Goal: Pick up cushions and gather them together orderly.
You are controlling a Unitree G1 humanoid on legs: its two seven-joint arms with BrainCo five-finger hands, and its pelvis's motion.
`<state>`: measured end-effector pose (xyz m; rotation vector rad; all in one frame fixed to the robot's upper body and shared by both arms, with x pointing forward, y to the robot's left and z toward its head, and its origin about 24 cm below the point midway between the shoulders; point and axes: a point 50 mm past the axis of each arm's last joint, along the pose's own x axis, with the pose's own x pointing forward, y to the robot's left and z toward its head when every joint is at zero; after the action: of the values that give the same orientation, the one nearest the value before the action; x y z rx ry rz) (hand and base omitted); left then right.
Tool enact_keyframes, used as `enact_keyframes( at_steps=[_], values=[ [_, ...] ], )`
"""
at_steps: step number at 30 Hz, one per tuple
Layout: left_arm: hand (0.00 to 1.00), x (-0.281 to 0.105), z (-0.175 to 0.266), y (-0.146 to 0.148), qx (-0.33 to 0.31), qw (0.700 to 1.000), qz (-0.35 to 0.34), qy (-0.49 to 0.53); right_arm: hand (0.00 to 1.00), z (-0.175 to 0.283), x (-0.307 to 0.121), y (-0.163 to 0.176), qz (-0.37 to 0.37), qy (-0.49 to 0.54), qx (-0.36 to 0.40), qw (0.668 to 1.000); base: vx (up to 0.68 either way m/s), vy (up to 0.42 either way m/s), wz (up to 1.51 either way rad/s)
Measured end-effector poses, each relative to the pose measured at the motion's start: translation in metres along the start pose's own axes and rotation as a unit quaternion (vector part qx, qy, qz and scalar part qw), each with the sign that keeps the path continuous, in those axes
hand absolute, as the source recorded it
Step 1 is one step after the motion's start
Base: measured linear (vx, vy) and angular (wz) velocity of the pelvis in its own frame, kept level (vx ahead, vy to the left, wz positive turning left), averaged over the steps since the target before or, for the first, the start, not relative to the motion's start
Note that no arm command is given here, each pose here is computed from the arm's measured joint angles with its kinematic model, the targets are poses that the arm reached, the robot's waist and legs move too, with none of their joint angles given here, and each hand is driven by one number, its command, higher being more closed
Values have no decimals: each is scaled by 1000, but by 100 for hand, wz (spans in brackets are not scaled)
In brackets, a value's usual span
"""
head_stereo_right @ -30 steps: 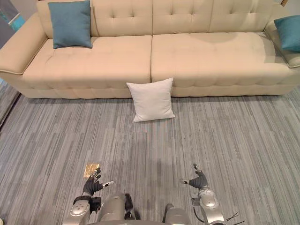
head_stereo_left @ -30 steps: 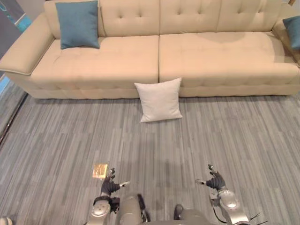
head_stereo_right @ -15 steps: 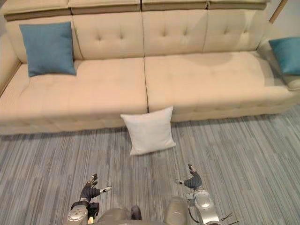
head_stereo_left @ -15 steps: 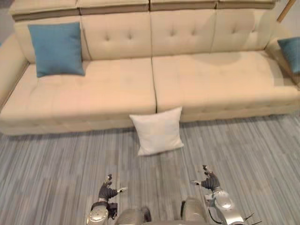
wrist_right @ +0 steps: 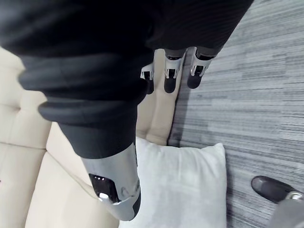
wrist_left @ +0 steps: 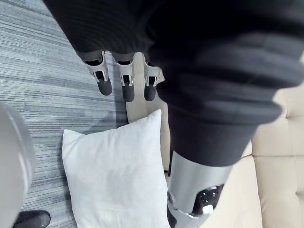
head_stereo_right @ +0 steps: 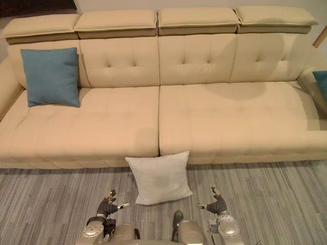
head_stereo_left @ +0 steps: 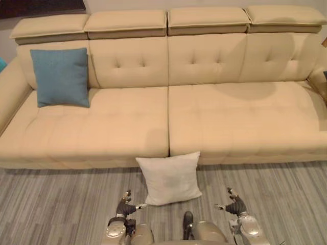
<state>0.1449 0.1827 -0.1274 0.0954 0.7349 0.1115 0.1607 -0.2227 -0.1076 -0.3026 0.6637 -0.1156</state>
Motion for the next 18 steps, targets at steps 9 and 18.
enact_keyframes(
  at_steps=[9, 18],
  values=[
    [0, 17, 36, 25, 37, 998, 28, -48, 0, 31, 18, 4, -9, -36, 0, 999, 125, 103, -11],
    [0, 40, 153, 49, -51, 973, 89, -205, 0, 138, 47, -12, -59, -173, 34, 983, -144, 7, -4]
  ],
)
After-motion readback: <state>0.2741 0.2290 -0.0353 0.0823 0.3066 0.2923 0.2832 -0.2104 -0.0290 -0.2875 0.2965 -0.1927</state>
